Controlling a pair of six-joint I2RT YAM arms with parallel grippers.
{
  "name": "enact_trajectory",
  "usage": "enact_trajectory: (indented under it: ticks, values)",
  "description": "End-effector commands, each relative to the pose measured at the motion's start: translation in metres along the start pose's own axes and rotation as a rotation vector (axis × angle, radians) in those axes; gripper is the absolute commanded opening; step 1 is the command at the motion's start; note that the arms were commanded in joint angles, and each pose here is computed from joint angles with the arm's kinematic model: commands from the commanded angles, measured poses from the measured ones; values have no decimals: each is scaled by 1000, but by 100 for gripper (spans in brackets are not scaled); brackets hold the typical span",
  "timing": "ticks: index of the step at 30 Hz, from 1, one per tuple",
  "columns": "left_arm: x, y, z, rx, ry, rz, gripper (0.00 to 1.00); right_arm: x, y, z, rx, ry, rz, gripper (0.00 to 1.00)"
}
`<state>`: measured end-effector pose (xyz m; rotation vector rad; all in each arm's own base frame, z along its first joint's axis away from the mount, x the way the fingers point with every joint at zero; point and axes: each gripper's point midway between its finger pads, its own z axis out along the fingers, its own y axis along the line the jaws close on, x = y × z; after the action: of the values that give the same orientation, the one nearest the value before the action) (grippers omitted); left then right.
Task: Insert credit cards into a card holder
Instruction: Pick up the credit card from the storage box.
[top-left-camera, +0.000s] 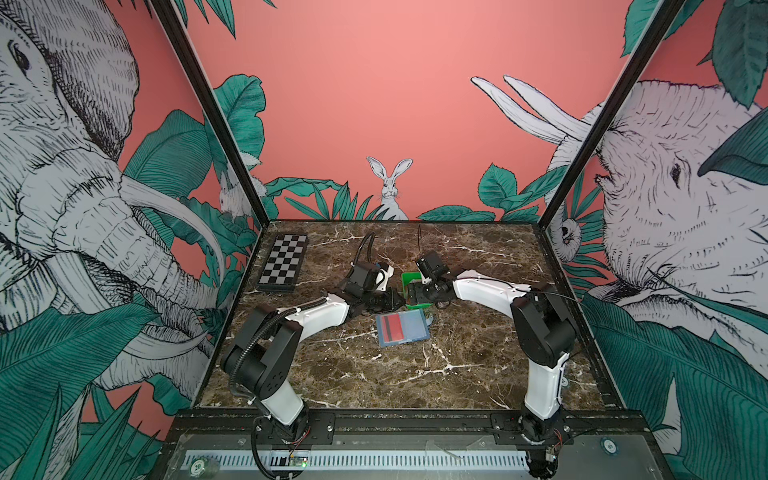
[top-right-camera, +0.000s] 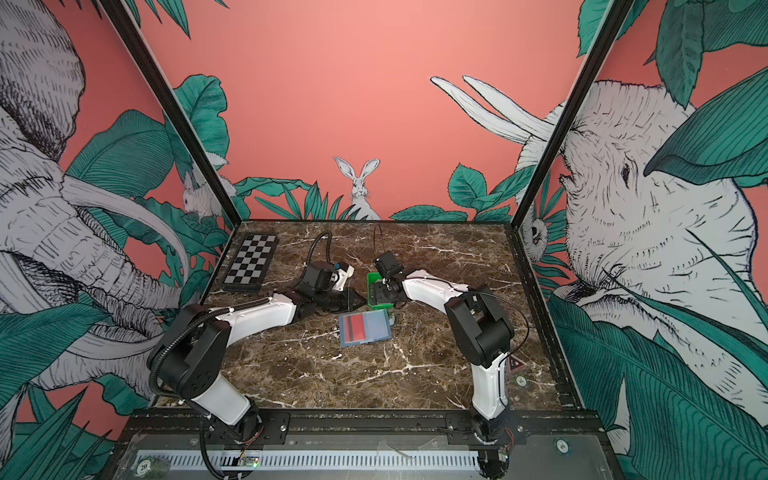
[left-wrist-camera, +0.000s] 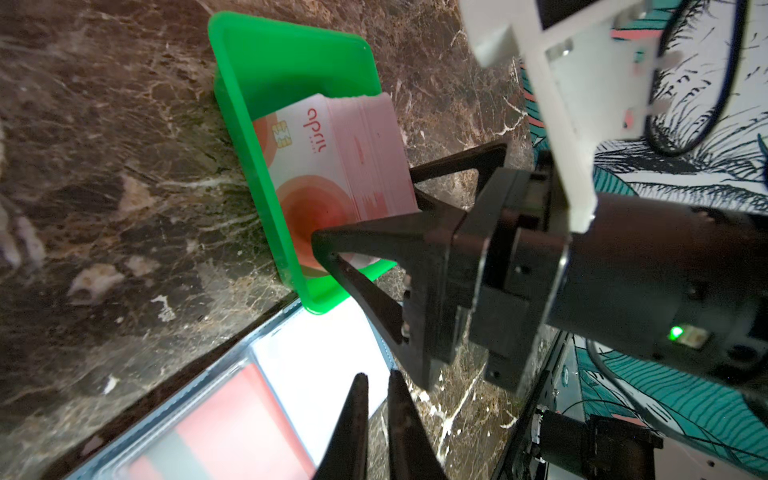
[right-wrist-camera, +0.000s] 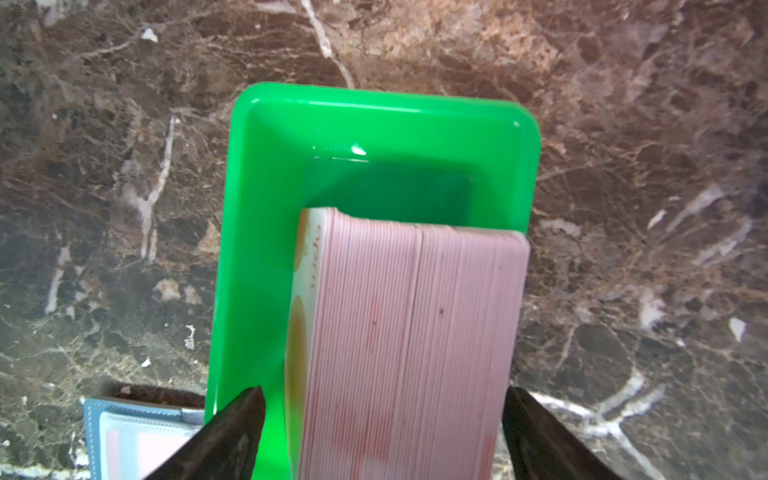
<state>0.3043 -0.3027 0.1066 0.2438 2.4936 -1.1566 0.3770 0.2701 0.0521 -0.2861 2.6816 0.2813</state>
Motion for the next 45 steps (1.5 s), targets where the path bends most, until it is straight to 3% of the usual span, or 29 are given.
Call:
enact_trajectory:
  ticks: [1, 9, 19, 35, 45]
  values:
    - [-8, -4, -2, 7, -16, 16, 14, -7, -2, 1, 16, -18, 6, 87]
    - [-7, -2, 3, 6, -1, 6, 14, -16, -14, -12, 32, -72, 45, 85]
    - [-12, 1, 14, 2, 19, -4, 14, -1, -26, -14, 44, -54, 53, 84]
    - [-14, 5, 17, -10, 22, -18, 14, -7, 10, -4, -145, -17, -27, 77]
    - [-33, 14, 28, -55, 18, -44, 13, -8, 1, -3, -95, -32, 28, 76]
